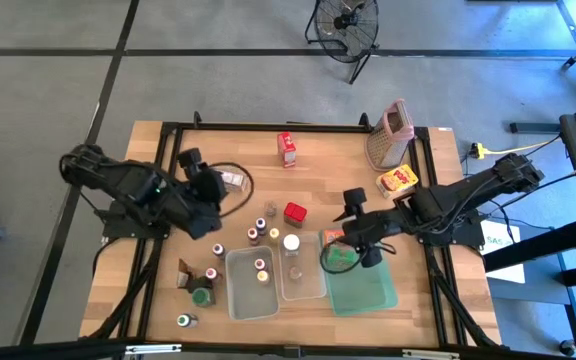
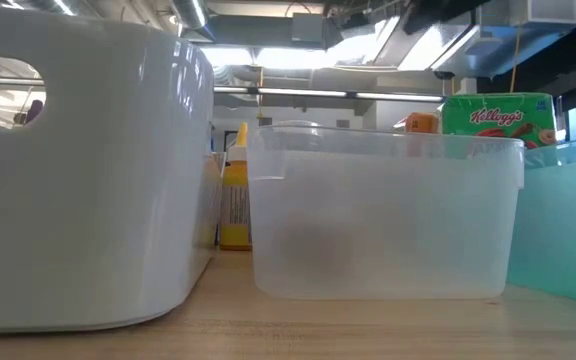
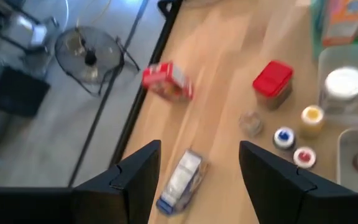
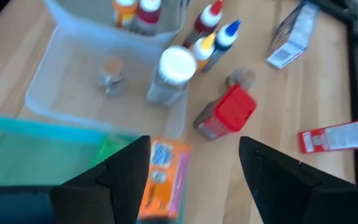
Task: Pick & Place Kitchen Items
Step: Put the red seasoning can into the transparent bin
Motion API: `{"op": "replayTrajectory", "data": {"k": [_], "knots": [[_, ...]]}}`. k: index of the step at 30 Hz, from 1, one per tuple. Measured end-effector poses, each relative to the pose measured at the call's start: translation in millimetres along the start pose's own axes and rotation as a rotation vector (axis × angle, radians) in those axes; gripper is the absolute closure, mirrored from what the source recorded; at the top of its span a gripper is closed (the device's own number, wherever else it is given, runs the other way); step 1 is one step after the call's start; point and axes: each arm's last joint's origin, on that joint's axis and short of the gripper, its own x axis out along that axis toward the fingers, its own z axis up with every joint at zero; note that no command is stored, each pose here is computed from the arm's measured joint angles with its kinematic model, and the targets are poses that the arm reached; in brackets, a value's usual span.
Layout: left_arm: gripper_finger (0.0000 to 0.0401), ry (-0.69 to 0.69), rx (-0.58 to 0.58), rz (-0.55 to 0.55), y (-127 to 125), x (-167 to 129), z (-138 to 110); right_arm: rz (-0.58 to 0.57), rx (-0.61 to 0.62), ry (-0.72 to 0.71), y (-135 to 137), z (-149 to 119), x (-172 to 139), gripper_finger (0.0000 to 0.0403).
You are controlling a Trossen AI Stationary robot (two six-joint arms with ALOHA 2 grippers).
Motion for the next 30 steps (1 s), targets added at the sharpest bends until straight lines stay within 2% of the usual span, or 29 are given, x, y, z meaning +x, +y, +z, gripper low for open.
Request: {"op": "replayTrajectory", "data": {"k": [5, 11, 17, 19, 21, 25, 30], "knots": [[0.0189, 0.048, -0.039, 0.003, 18.7, 6.9, -27.9, -0.002, 0.039, -0.078, -3.2, 7.7, 0.5, 0.0155], [0.0189, 0.058, -0.078, 0.019, 32.3, 14.2, -57.1, 0.099, 0.06, -0.151, 0.0, 14.4, -0.3, 0.0155], [0.0189, 0.065, -0.108, -0.015, 40.8, 21.2, -83.9, 0.234, 0.081, -0.191, 3.5, 17.7, -1.2, 0.0155], [0.0189, 0.057, -0.123, -0.033, 41.9, 23.1, -91.0, 0.241, 0.106, -0.21, 3.4, 19.8, -1.5, 0.0155], [0.0189, 0.049, -0.139, -0.055, 42.4, 24.7, -96.7, 0.197, 0.149, -0.234, 2.4, 23.5, 0.8, 0.0155], [0.0189, 0.03, -0.166, -0.088, 40.8, 29.6, -105.7, 0.03, 0.27, -0.291, -6.9, 30.6, 4.0, 0.0155], [0.0189, -0.005, -0.156, -0.091, 34.7, 40.0, -114.7, -0.085, 0.349, -0.271, -30.9, 27.1, 13.3, 0.0155]]}}
